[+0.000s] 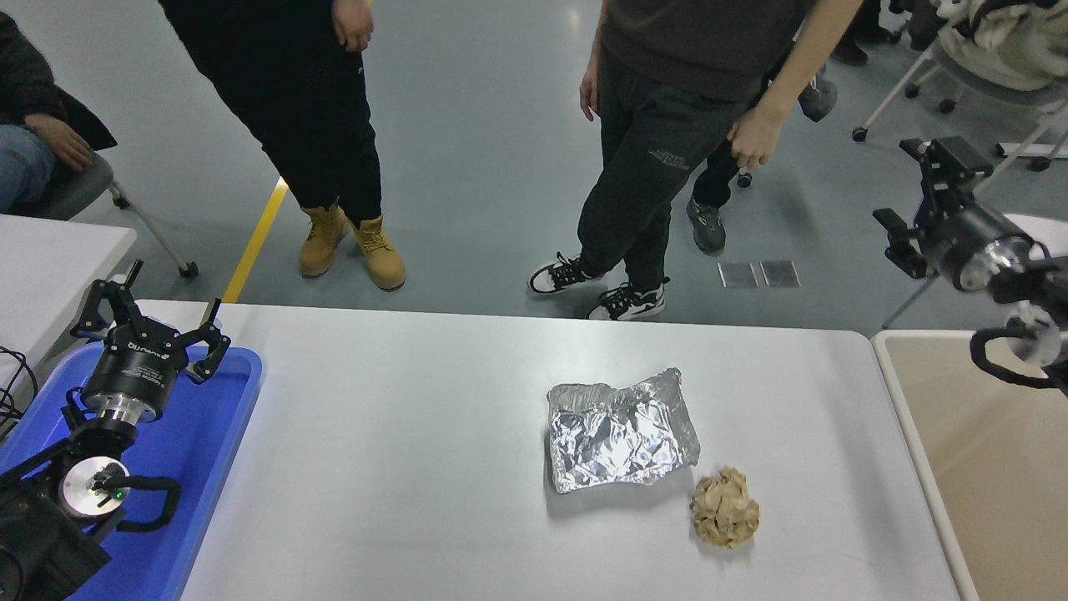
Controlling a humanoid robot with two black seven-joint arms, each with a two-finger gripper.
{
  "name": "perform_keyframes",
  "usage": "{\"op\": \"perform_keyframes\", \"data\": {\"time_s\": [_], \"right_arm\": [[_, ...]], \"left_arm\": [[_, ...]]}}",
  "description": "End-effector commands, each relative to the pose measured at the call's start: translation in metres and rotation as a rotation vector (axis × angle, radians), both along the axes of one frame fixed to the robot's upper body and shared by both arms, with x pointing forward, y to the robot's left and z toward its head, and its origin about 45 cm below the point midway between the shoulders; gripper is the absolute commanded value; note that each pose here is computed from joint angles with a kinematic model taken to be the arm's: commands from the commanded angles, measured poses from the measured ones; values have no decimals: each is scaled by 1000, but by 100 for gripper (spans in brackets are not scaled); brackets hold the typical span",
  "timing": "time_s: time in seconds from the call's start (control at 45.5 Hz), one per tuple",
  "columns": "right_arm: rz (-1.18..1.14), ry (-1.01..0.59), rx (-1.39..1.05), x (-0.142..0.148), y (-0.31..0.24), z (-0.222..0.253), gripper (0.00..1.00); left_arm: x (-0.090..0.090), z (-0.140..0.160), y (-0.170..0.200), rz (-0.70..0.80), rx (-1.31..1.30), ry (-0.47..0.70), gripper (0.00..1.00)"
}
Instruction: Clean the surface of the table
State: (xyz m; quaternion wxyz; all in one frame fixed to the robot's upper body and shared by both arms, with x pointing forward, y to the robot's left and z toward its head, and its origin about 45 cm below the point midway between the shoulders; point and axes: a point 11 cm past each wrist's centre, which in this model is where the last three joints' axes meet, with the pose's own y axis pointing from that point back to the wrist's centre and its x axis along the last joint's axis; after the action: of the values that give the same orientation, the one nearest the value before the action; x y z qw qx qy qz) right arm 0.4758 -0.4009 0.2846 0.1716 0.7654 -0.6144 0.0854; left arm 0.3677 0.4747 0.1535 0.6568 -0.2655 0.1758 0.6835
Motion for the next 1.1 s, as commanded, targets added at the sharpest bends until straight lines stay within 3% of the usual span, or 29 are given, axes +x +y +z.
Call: {"op": "perform_keyframes", "data": {"time_s": [0.0, 0.33, 0.549, 0.835, 1.077], "right_arm": [[235, 63, -436, 6, 26, 3, 99], [542, 66, -848, 7, 87, -11, 99], [690, 36, -966, 11, 138, -10, 98], [881, 71, -1106, -2, 191, -50, 98], [967, 101, -1175, -13, 207, -73, 98]], "left_arm": [[0, 0, 0, 0, 0, 0, 100], [0, 0, 0, 0, 0, 0, 100], [0, 0, 0, -1, 1, 1, 100], [0, 0, 0, 0, 0, 0, 100], [0, 0, 0, 0, 0, 0, 100]]}}
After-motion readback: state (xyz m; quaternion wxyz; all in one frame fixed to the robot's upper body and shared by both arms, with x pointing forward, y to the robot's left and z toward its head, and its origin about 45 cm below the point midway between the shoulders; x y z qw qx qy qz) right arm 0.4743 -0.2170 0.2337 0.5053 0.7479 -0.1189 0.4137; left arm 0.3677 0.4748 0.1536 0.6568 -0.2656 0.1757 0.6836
